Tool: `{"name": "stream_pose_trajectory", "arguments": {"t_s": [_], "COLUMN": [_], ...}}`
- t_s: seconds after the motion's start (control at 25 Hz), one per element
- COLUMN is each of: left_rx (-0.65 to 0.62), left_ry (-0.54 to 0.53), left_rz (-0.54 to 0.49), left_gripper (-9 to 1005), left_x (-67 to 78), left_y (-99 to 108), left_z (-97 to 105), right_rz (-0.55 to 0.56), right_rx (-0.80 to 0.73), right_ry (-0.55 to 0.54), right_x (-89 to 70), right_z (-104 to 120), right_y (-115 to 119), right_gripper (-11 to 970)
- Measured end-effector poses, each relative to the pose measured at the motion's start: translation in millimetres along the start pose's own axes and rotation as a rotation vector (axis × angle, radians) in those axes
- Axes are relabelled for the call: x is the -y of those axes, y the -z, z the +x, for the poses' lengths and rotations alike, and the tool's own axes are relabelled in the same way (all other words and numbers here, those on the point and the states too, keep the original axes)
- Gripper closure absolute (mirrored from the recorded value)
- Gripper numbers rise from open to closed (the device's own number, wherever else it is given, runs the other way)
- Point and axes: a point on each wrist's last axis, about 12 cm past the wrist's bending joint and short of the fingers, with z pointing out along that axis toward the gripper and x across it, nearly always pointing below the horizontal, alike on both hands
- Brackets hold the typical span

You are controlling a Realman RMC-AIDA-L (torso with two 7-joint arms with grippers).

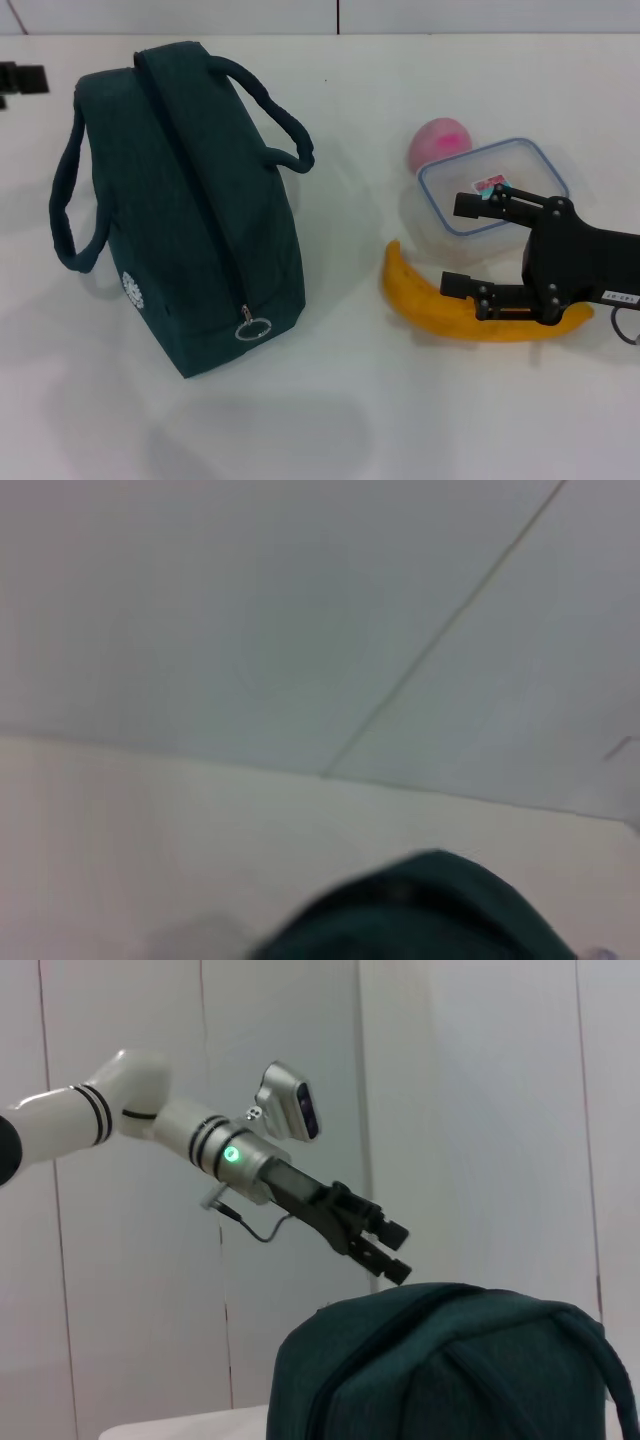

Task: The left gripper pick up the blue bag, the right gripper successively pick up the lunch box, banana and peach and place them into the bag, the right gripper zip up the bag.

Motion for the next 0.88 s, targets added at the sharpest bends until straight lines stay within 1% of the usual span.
{"name": "stream_pose_trajectory", "arguments": {"t_s": [0.12, 0.2, 0.28, 0.4, 0.6, 0.76, 0.88], "left_rx": [-0.063, -0.111, -0.149, -0.166, -0.171, -0.154, -0.159], "left_ry": [0.066, 0.105, 0.117, 0.120, 0.129, 0.091, 0.056], "left_rz": [0.035, 0.059, 0.079, 0.088, 0.091, 0.091, 0.062], "left_gripper": [151, 152, 153, 154, 156, 157, 158], "left_x": [8.8, 13.6, 17.6, 20.7, 19.8, 20.3, 18.9], "left_y": [-8.4, -20.6, -30.6, -37.7, -42.4, -47.4, -50.7], "left_z": [4.0, 7.2, 9.7, 11.7, 14.1, 16.0, 19.0], "right_rz": [0.008, 0.011, 0.011, 0.009, 0.012, 0.016, 0.022], "right_rx": [-0.005, -0.007, -0.007, -0.007, -0.008, -0.008, -0.001], "right_ry": [0.004, 0.007, 0.009, 0.013, 0.015, 0.015, 0.015], "right_x": [0.6, 0.9, 1.0, 1.6, 1.7, 1.9, 2.3], "right_z": [0.9, 1.1, 1.0, 0.3, 0.6, 0.9, 0.3], "right_y": [0.4, 0.5, 0.4, 0.3, 0.5, 0.3, 0.5], "right_gripper": [111, 111, 112, 112, 113, 113, 113]}}
